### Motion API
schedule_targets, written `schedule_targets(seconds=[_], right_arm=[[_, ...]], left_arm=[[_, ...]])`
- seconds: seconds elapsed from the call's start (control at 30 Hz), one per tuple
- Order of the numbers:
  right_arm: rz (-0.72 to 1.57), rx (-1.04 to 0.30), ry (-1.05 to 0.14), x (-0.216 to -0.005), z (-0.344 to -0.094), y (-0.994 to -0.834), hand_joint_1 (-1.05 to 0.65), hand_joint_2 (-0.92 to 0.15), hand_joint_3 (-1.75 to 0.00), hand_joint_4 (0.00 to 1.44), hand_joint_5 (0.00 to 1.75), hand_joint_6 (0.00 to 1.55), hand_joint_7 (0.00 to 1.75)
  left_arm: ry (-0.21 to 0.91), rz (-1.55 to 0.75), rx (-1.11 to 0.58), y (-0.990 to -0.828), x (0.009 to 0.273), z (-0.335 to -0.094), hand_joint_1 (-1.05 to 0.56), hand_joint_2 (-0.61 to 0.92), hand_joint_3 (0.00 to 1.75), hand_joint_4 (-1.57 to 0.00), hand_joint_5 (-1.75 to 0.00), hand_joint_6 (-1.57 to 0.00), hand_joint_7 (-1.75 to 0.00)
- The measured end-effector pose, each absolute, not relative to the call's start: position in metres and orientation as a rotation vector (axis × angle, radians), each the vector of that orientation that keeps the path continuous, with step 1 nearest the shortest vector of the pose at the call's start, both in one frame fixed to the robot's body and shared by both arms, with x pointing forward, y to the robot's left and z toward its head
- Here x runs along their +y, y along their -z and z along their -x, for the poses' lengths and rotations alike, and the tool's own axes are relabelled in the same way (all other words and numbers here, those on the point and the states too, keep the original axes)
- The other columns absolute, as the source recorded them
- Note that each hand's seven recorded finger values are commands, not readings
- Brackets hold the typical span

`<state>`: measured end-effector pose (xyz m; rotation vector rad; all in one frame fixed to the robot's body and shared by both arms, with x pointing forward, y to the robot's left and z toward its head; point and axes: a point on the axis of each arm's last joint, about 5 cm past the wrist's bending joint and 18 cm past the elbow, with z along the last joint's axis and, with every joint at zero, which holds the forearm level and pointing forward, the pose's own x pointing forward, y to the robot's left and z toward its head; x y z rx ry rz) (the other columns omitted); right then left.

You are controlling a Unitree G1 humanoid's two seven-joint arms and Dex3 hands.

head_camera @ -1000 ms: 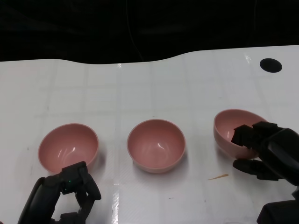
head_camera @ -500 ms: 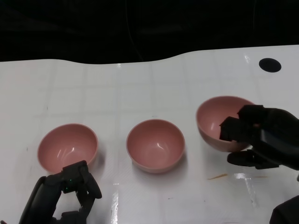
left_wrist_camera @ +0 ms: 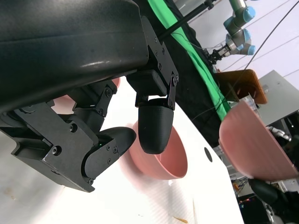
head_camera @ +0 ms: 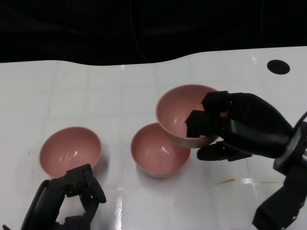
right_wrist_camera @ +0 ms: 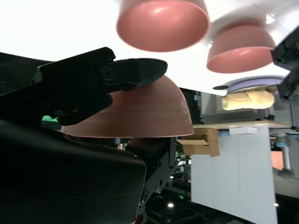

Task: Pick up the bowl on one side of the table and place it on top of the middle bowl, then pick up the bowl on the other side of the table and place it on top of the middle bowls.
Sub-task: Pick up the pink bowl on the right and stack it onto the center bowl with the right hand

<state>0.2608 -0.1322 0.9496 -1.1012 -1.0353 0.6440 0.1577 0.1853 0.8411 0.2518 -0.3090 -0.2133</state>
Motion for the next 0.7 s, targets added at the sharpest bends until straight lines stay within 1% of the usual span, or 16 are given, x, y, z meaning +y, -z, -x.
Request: schedule_targets(seconds=[0.03,0.1,0.2,0.23,0.27,0.3,0.33,0.43,0.47,0.63,0.7], right_arm=[[1.096,-1.045,-0.648,-0.128,-0.261,-0.95,-0.2,-0.81,-0.32,0.91,1.75,0.58,1.75],[1.086,-1.069,-0.654,-0.121,-0.261,-0.952,-0.2,-0.76,-0.31,0.92,1.75,0.58,1.74],[1.075,-1.089,-0.67,-0.111,-0.261,-0.954,-0.18,-0.75,-0.31,0.91,1.75,0.56,1.73],[1.069,-1.094,-0.674,-0.109,-0.261,-0.954,-0.16,-0.7,-0.42,0.93,1.75,0.58,1.74],[1.061,-1.1,-0.677,-0.106,-0.261,-0.954,-0.15,-0.63,-0.59,0.94,1.75,0.59,1.74],[1.054,-1.107,-0.682,-0.102,-0.26,-0.954,-0.15,-0.6,-0.65,0.94,1.75,0.6,1.74],[1.048,-1.113,-0.686,-0.099,-0.26,-0.954,-0.15,-0.6,-0.69,0.93,1.75,0.59,1.75],[1.039,-1.121,-0.702,-0.093,-0.258,-0.952,-0.16,-0.59,-0.71,0.93,1.75,0.58,1.75],[1.035,-1.121,-0.706,-0.092,-0.258,-0.952,-0.17,-0.61,-0.72,0.93,1.75,0.58,1.75],[1.001,-1.115,-0.746,-0.083,-0.256,-0.942,-0.18,-0.64,-0.72,0.91,1.75,0.56,1.75],[1.001,-1.111,-0.758,-0.083,-0.255,-0.939,-0.16,-0.62,-0.7,0.9,1.75,0.55,1.75]], left_arm=[[0.214,-0.251,-0.309,-0.841,0.185,-0.158,-0.09,0.52,1.14,-0.83,-1.7,-0.75,-1.46],[0.214,-0.252,-0.309,-0.841,0.185,-0.158,-0.1,0.53,1.14,-0.83,-1.7,-0.75,-1.46],[0.215,-0.252,-0.309,-0.841,0.185,-0.158,-0.09,0.53,1.13,-0.83,-1.7,-0.75,-1.47],[0.215,-0.252,-0.309,-0.841,0.185,-0.158,-0.09,0.53,1.13,-0.83,-1.7,-0.75,-1.47],[0.215,-0.252,-0.309,-0.841,0.185,-0.158,-0.08,0.53,1.14,-0.82,-1.7,-0.74,-1.47],[0.215,-0.252,-0.309,-0.841,0.185,-0.158,-0.08,0.53,1.14,-0.82,-1.7,-0.74,-1.47],[0.215,-0.252,-0.309,-0.841,0.185,-0.158,-0.08,0.52,1.14,-0.82,-1.7,-0.74,-1.46],[0.218,-0.258,-0.309,-0.841,0.185,-0.158,-0.08,0.52,1.15,-0.83,-1.7,-0.75,-1.46],[0.217,-0.259,-0.308,-0.841,0.184,-0.157,-0.07,0.52,1.15,-0.83,-1.7,-0.75,-1.46],[0.212,-0.262,-0.319,-0.842,0.183,-0.158,-0.07,0.52,1.15,-0.83,-1.7,-0.74,-1.46],[0.21,-0.262,-0.32,-0.842,0.183,-0.157,-0.07,0.53,1.15,-0.83,-1.7,-0.74,-1.46]])
